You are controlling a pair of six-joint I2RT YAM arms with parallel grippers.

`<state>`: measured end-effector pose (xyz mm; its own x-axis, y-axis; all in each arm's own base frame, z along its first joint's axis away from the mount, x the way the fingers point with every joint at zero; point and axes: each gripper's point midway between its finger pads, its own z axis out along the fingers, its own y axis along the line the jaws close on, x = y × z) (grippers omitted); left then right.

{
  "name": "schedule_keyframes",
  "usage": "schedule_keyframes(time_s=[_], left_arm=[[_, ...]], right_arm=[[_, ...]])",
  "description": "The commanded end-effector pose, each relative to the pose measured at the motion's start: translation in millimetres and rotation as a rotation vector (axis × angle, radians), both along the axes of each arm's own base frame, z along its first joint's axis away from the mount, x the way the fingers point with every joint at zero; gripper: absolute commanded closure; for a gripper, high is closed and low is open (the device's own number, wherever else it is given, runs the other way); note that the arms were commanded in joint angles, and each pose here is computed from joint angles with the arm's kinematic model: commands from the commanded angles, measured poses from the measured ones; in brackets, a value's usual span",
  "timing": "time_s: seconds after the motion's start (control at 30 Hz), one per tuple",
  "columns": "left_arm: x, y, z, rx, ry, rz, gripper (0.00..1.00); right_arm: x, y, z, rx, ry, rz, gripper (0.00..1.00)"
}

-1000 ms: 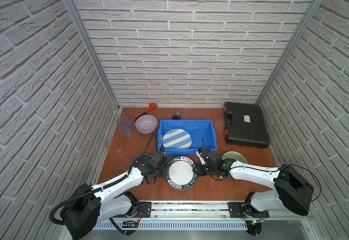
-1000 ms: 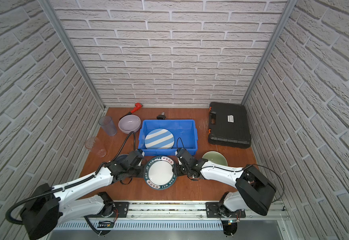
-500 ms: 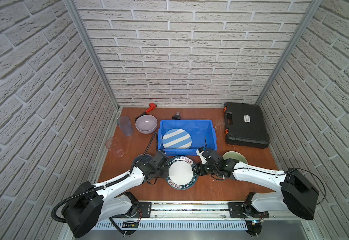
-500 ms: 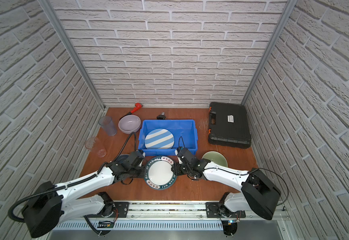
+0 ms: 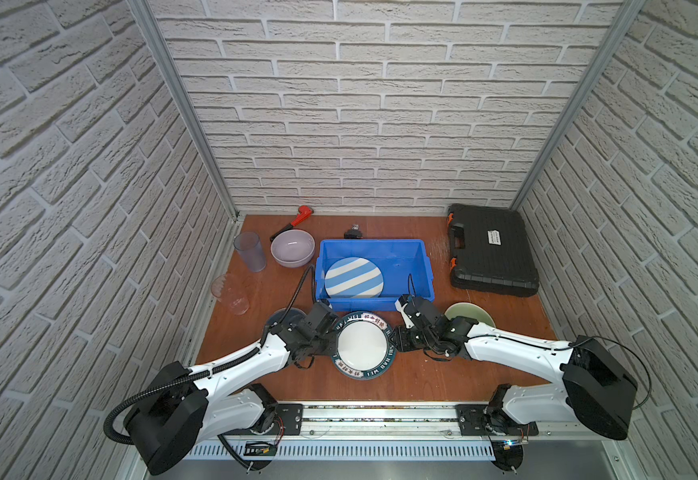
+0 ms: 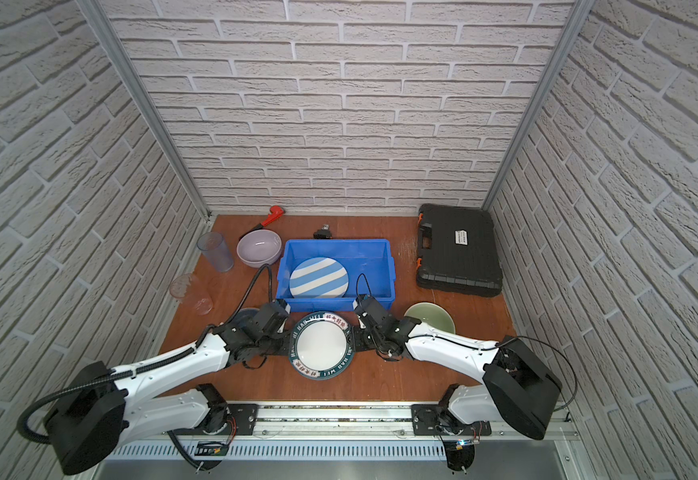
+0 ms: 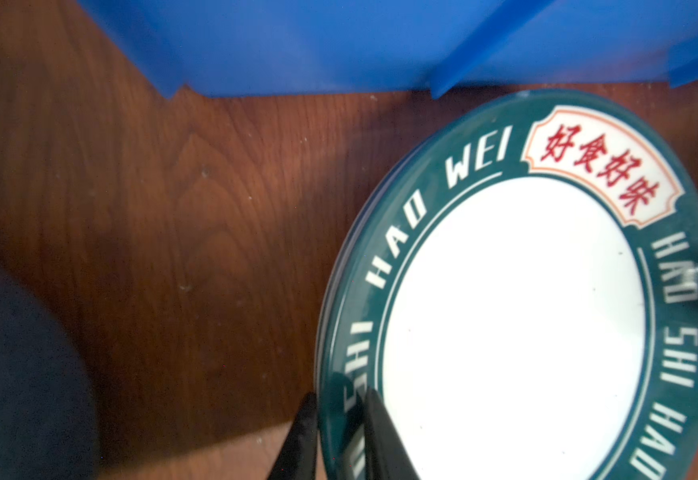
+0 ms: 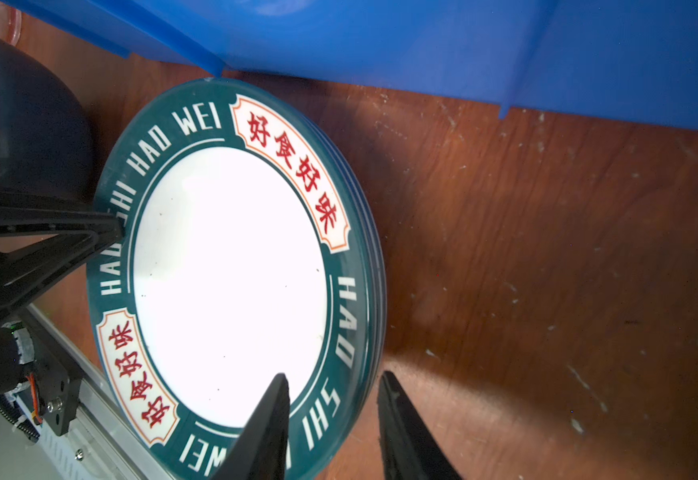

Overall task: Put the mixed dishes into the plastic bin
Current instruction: 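Pinch the green-rimmed plate's rim with both grippers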

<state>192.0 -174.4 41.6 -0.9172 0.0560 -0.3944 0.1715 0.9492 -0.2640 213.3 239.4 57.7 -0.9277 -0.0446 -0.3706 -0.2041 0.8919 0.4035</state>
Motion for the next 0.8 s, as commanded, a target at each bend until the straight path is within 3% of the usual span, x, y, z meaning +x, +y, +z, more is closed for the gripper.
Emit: schedule_keyframes(time_s=[0.0,0.77], left_arm=[[-3,0,-8,0.002,0.013,-0.002,0.79],[-3,-1,-10,0.006,0.015,-0.009,0.79]], right_arm=[[2,1,-2,-0.023,0.002,-0.004,0.64],[0,25,9,0.117,0.018,0.023,0.68]])
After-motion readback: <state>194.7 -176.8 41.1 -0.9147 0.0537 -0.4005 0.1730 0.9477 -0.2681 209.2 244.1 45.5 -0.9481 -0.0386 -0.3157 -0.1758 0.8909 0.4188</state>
